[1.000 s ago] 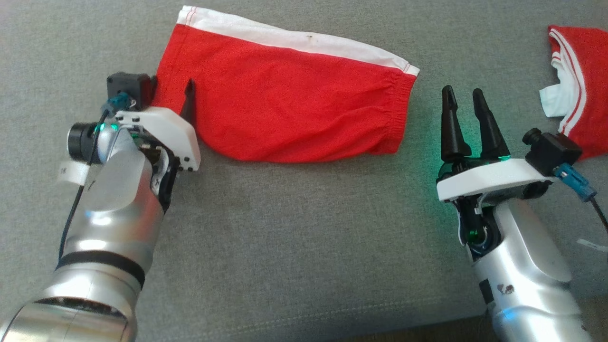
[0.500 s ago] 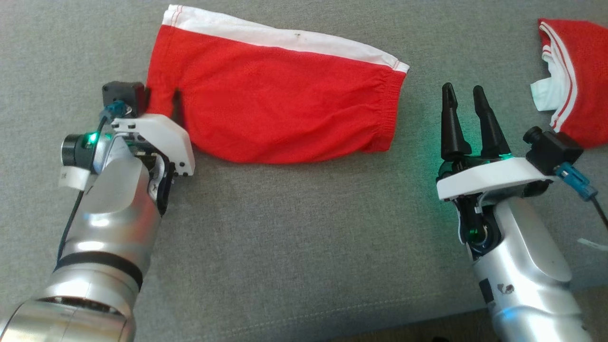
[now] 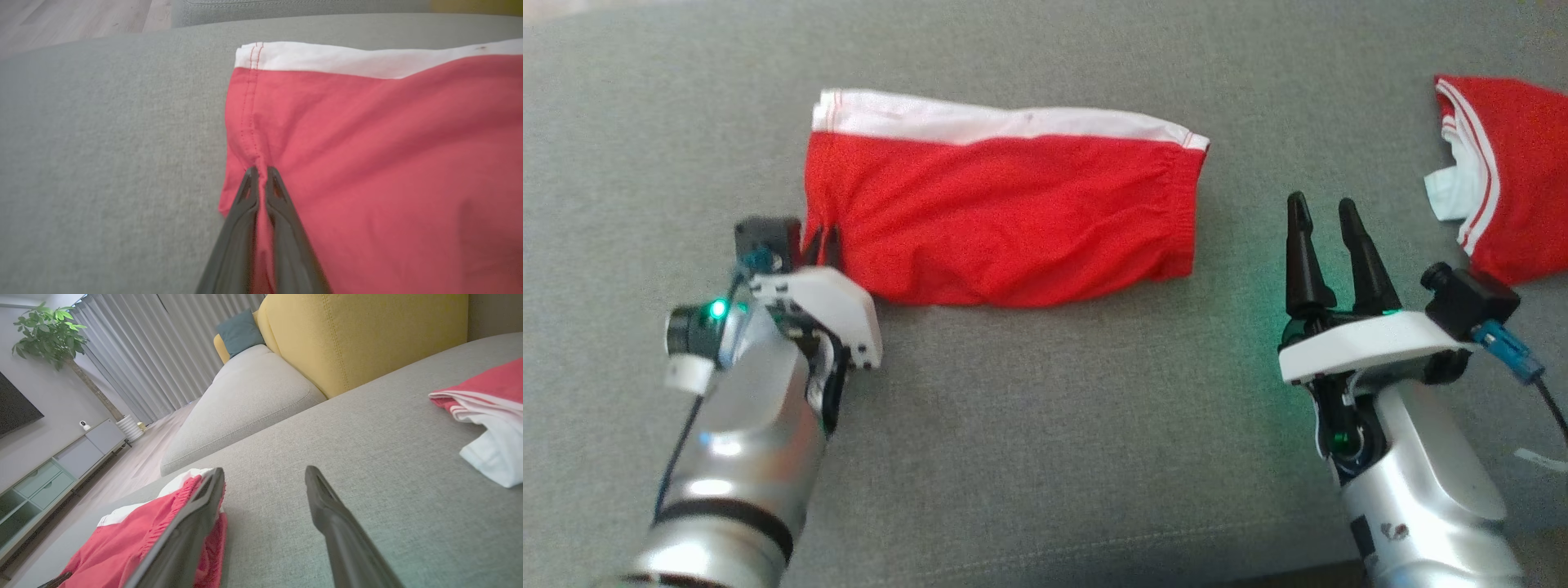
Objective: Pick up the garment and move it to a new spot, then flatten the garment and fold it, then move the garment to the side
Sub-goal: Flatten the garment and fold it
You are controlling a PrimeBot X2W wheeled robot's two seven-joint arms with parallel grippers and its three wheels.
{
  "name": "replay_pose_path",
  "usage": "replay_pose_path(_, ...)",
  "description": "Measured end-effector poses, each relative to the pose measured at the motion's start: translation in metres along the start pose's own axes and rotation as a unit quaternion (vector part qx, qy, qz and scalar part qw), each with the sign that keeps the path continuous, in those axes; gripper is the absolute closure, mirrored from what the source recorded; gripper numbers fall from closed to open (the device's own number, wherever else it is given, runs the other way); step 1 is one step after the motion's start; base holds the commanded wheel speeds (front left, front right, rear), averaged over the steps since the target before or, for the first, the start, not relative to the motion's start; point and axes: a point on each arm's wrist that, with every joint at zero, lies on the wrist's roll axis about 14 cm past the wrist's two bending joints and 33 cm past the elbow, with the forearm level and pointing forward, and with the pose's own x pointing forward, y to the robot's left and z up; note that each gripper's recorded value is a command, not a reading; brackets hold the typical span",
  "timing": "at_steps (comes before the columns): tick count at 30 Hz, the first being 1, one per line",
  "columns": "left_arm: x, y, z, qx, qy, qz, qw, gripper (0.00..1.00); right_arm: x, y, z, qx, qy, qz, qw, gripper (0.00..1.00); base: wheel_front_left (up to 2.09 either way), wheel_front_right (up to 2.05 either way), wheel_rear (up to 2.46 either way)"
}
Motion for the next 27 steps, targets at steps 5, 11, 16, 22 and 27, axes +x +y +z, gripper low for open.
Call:
replay_pose_path(5,-0.024,0.007,-0.01,-0.014,-0.006,0.024,1.0,1.0,-0.006,0.009,-0.001,0.002,0.001,0.011,1.0,0.0,0.0,0.0,0.0)
replay_pose_path(11,-0.039,0.017,-0.007,-0.029,-0.032,0.054,0.998,0.0,-0.008,0.019,-0.015,0.002,0.021,0.024,0.999,0.0,0.0,0.0,0.0)
replay_pose_path(16,-0.045,0.018,-0.002,-0.032,-0.052,0.061,0.996,0.0,-0.007,0.031,-0.028,-0.001,0.04,0.042,0.998,0.0,0.0,0.0,0.0)
replay_pose_path(22,-0.062,0.019,-0.009,-0.037,-0.062,0.066,0.995,0.0,-0.002,0.056,-0.038,-0.003,0.053,0.08,0.995,0.0,0.0,0.0,0.0)
replay_pose_path(27,-0.077,0.024,-0.019,-0.049,-0.06,0.077,0.994,0.0,0.006,0.076,-0.038,-0.009,0.053,0.108,0.993,0.0,0.0,0.0,0.0)
